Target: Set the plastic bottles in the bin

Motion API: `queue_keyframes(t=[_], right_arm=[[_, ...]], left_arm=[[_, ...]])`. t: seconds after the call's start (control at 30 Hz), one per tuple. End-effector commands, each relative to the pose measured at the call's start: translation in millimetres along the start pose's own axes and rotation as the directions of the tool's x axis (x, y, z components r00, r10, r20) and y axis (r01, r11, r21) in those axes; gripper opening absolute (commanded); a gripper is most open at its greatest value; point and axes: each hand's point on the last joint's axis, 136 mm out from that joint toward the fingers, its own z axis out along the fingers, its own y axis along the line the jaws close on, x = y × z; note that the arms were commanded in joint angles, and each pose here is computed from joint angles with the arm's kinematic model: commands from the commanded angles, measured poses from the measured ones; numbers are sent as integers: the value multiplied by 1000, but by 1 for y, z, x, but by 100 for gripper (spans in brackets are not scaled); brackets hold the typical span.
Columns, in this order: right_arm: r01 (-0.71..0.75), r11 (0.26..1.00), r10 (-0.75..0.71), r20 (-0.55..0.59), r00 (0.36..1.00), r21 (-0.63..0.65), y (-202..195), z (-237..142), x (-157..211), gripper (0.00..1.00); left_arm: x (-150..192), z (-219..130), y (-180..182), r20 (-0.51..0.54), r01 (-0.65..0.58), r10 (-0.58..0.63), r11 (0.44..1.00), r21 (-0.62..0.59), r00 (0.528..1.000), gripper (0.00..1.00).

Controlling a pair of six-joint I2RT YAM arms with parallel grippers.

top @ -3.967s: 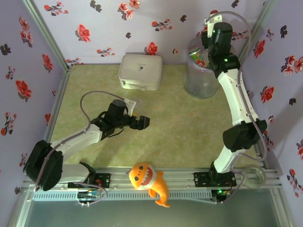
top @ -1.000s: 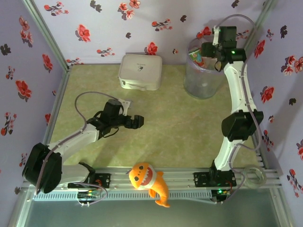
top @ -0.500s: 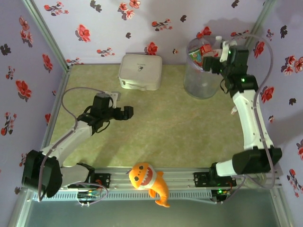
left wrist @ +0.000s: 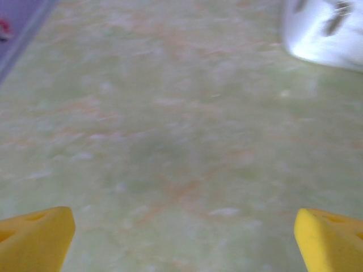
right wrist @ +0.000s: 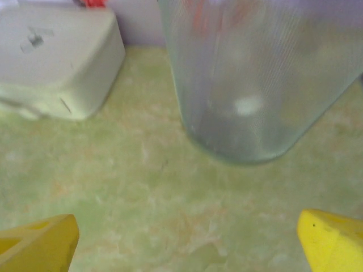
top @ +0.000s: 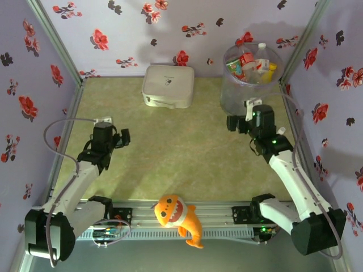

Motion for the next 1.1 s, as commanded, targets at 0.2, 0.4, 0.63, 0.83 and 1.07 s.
queue_keyframes(t=[0.2,0.4,0.63,0.83,1.07], right_arm=[[-70,984,61,60,996,166,-30,45,65,99],[-38,976,19,90,996,216,-38,54,54,99],[-6,963,-22,101,995,269,-54,86,66,99],[-13,964,-14,100,995,266,-61,109,67,99],[10,959,-62,175,983,284,-74,112,64,99]], left_arm=[[-10,18,45,168,-1,27,988,-151,985,100],[-4,48,49,180,-9,34,990,-138,983,100],[-21,70,43,239,-16,41,994,-105,970,100],[-34,88,42,294,4,23,996,-89,956,100],[-22,102,30,277,-41,50,998,-38,960,100]])
